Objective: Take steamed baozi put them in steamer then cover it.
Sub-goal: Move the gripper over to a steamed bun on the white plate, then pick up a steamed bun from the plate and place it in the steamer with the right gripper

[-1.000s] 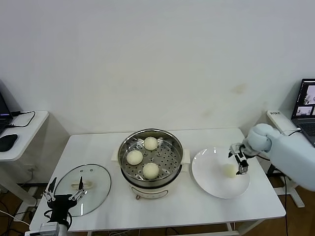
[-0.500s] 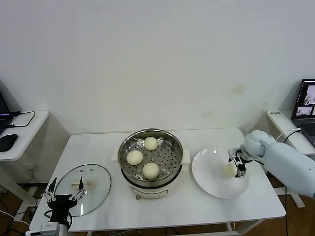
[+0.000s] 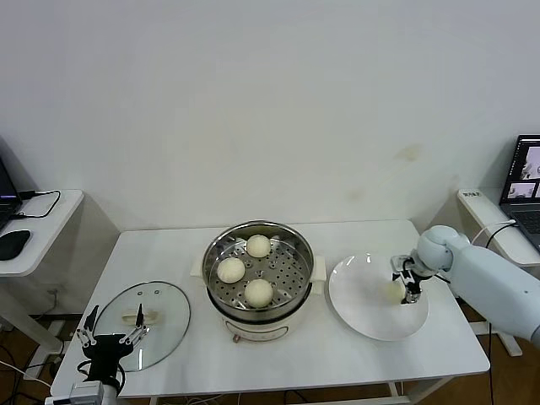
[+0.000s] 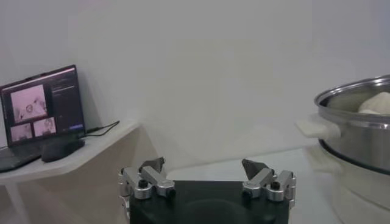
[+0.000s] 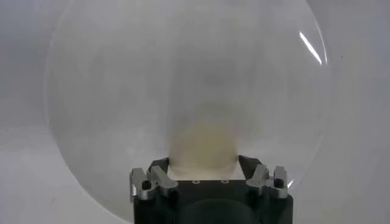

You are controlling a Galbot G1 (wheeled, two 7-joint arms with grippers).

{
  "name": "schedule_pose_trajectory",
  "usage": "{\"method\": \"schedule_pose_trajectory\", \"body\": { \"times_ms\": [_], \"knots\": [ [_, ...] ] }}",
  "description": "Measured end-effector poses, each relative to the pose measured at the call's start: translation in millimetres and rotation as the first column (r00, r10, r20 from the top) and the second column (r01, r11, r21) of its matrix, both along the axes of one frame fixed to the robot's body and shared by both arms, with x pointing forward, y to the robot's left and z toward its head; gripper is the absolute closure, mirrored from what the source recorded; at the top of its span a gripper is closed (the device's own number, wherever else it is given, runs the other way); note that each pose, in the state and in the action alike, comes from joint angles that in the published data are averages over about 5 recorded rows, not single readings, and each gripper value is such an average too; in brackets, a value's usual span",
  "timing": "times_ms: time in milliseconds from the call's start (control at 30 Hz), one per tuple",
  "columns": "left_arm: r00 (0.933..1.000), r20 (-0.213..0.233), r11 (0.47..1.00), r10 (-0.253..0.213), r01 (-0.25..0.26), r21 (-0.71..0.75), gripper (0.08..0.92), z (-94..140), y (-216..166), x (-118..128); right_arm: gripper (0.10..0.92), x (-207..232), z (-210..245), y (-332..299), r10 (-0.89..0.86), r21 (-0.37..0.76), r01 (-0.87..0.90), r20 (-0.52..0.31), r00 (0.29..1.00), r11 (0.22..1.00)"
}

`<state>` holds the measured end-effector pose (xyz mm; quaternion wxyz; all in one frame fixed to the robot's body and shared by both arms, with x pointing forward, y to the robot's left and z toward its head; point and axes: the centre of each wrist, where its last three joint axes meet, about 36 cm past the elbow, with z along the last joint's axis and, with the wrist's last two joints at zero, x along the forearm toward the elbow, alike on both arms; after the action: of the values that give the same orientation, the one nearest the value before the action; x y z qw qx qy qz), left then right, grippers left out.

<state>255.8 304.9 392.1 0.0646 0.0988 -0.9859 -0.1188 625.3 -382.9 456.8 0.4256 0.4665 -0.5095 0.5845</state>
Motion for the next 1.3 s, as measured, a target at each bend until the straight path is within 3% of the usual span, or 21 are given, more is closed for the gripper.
{"method": "schedule_pose_trajectory", "body": {
  "times_ms": [300, 600, 1000, 1300],
  "knots": [
    [0.9999, 0.009, 1.000, -0.010, 0.010, 0.005, 0.177, 6, -1, -1, 0.384, 0, 26, -2, 0.005, 0.008, -0.005, 0.003, 1.000, 1.000],
    [0.9994, 0.024, 1.000, -0.026, 0.026, 0.008, 0.177, 11, -3, 2, 0.381, 6, 96, 17, 0.032, 0.055, -0.035, 0.065, 0.997, 0.998],
    [0.9986, 0.043, 1.000, -0.031, 0.031, -0.006, 0.177, 15, -7, 5, 0.370, 9, 205, 114, 0.151, 0.140, -0.174, 0.161, 0.975, 0.975],
    [0.9981, 0.058, 0.999, -0.022, 0.024, -0.022, 0.177, 20, -9, 5, 0.369, -6, 223, 201, 0.178, 0.222, -0.201, 0.119, 0.977, 0.954]
  ]
}}
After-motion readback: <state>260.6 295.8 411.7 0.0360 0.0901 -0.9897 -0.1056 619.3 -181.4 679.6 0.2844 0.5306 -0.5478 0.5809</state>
